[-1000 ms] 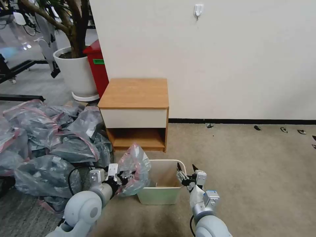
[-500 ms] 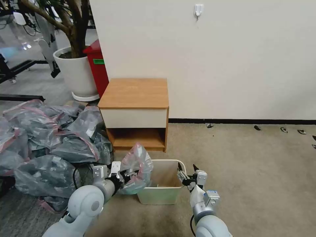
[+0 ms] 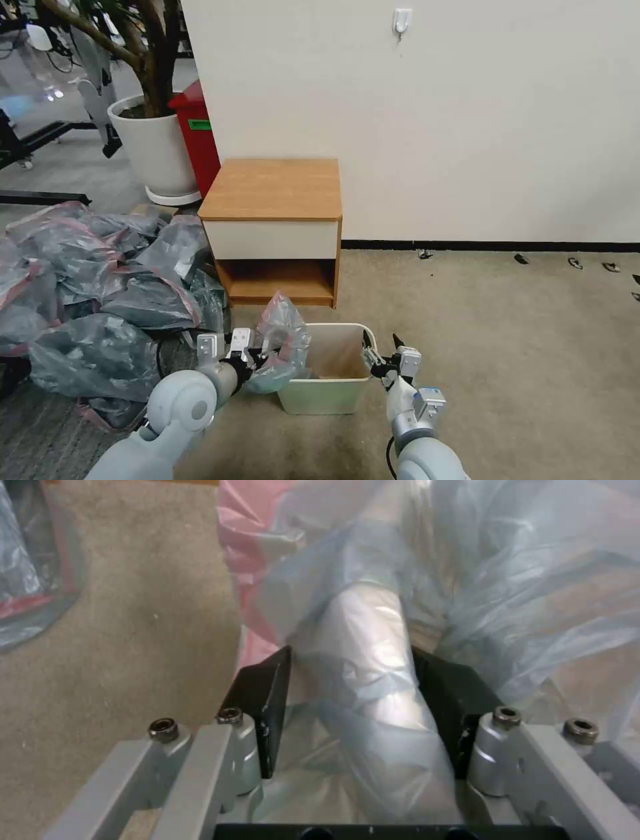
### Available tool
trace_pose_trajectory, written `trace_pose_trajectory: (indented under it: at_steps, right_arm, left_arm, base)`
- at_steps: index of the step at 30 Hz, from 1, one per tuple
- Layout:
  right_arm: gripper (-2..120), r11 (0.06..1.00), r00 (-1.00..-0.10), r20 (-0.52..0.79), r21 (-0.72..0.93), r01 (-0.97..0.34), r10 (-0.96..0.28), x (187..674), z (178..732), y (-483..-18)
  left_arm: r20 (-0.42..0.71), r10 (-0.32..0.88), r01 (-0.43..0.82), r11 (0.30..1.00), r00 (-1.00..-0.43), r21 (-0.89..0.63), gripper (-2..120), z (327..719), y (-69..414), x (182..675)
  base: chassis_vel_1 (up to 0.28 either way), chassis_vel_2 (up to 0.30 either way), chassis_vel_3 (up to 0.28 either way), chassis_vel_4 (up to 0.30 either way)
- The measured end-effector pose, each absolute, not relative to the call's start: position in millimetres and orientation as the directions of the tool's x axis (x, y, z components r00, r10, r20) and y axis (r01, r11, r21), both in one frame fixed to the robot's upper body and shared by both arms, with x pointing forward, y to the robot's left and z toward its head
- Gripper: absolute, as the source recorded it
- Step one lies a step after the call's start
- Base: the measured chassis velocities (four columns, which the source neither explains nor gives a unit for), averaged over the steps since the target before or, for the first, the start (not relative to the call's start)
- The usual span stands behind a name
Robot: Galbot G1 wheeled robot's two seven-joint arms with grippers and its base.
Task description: Pick up the garbage bag from the table and place it over the trash can.
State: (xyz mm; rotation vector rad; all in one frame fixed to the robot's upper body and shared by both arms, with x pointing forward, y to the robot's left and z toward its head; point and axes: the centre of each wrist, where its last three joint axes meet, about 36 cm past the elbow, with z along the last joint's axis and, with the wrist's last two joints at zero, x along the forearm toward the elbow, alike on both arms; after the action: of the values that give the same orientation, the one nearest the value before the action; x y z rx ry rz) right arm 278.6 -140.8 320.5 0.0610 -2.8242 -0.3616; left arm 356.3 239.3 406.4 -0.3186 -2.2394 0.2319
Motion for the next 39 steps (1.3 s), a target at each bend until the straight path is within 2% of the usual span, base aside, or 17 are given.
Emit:
trace_pose_trajectory:
  at_steps: [16,19,22,24,30,39]
  right_arm:
    - [73,0.969,-0.958,0.278,0.247,-0.003,-0.074,278,318,-140]
    - [73,0.969,-0.958,0.277,0.247,-0.001,-0.071,278,319,-141]
    - [73,0.969,-0.959,0.276,0.246,0.002,-0.068,278,319,-142]
    - [73,0.969,-0.959,0.275,0.246,0.003,-0.067,278,319,-142]
    - [73,0.97,-0.961,0.27,0.244,0.005,-0.063,278,319,-143]
    - [73,0.972,-0.967,0.246,0.233,-0.005,-0.064,280,326,-147]
  left_arm:
    - [0.756,0.299,0.147,0.953,-0.583,-0.264,45,402,232,367]
    - [0.76,0.299,0.152,0.954,-0.577,-0.259,40,401,230,368]
    - [0.767,0.298,0.159,0.954,-0.568,-0.254,27,400,230,368]
    - [0.769,0.297,0.159,0.955,-0.567,-0.251,25,399,231,367]
    - [0.781,0.293,0.141,0.955,-0.551,-0.259,7,400,234,368]
    - [0.784,0.285,0.111,0.956,-0.552,-0.271,3,403,237,372]
  base:
    - [0.0,0.0,0.0,0.0]
    - [0.0,0.0,0.0,0.0]
    - [0.0,0.0,0.0,0.0]
    - [0.0,0.0,0.0,0.0]
    - [0.0,0.0,0.0,0.0]
    - [0.0,0.0,0.0,0.0]
